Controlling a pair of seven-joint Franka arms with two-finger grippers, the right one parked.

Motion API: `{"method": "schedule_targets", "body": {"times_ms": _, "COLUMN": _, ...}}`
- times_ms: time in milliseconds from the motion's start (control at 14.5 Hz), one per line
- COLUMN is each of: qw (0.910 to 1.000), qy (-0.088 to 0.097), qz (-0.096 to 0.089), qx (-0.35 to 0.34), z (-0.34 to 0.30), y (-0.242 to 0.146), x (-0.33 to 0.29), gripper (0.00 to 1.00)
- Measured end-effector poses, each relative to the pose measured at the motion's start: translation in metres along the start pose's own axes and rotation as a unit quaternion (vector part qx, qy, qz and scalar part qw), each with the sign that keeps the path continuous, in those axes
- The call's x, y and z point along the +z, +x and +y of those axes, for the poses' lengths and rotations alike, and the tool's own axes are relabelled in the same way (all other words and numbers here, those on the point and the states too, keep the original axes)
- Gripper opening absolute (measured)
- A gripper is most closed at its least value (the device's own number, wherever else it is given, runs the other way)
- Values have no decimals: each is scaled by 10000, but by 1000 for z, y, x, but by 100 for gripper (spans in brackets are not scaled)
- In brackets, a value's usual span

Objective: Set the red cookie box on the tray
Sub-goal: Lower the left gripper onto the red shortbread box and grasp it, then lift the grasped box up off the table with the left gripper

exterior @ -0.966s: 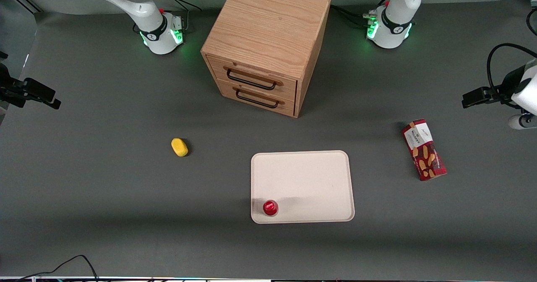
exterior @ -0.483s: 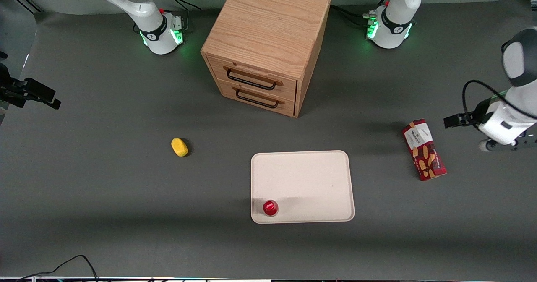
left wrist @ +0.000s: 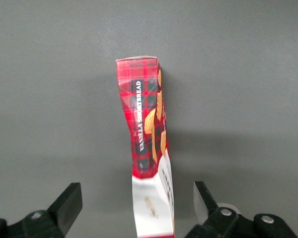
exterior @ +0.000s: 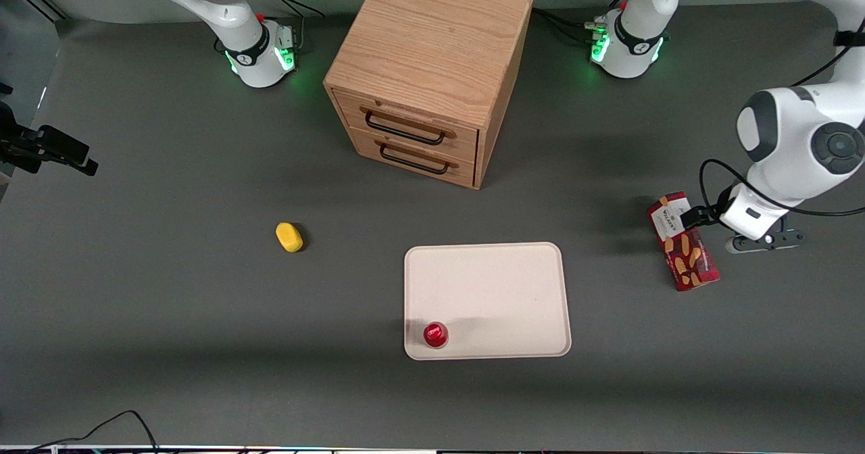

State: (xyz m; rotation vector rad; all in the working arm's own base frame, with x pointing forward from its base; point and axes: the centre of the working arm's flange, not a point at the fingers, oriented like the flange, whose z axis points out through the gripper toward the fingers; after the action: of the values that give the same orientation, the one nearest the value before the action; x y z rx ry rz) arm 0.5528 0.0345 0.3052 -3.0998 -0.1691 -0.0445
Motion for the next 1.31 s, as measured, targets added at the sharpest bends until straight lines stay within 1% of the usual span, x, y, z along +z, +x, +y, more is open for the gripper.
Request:
{"method": "schedule_targets", "body": {"times_ms": 138, "qw": 9998, "qy": -5, "qz": 185, "qx": -10, "z": 0, "y": -2, "x": 22, "gripper": 100}}
{"method": "schedule_targets", "body": {"times_ms": 207, "qw": 9997, "qy": -2, "qz": 248, "qx": -13, "z": 1, "y": -3, "x": 33, "gripper": 100}}
{"method": "schedule_targets", "body": {"times_ms": 414, "qw": 9994, "qy": -47, "qz": 324, "qx": -126, "z": 0, "y": -3, "x": 60, "gripper": 100}}
{"method": "schedule_targets", "body": {"times_ms": 621, "qw": 9990, "qy": -58, "qz": 409, "qx": -180, "z": 0, "y": -2, "x": 76, "gripper": 97}}
{"method": "schedule_targets", "body": {"times_ms": 690, "qw": 9990, "qy": -56, "qz": 405, "qx": -184, "z": 0, "y": -2, "x": 78, "gripper": 90}}
{"method": "schedule_targets", "body": {"times_ms": 759, "qw": 9990, "qy": -56, "qz": 405, "qx": -187, "z": 0, "y": -3, "x": 79, "gripper": 77}}
{"method": "schedule_targets", "body": {"times_ms": 966, "qw": 9989, "qy": -59, "qz": 426, "qx": -189, "z": 0, "y": -2, "x": 78, "gripper": 43}}
{"method": "schedule_targets", "body": {"times_ms": 1103, "qw": 9988, "qy": -65, "qz": 437, "qx": -189, "z": 1, "y": -2, "x": 77, "gripper": 24}}
{"method": "schedule_targets", "body": {"times_ms": 1172, "qw": 9988, "qy": -67, "qz": 443, "qx": -187, "z": 1, "y": -2, "x": 77, "gripper": 15}}
{"method": "schedule_targets", "body": {"times_ms": 1241, "qw": 9988, "qy": -71, "qz": 438, "qx": -182, "z": 2, "y": -2, "x": 75, "gripper": 11}}
{"method": "schedule_targets", "body": {"times_ms": 1310, "qw": 9991, "qy": -82, "qz": 389, "qx": -171, "z": 4, "y": -2, "x": 72, "gripper": 11}}
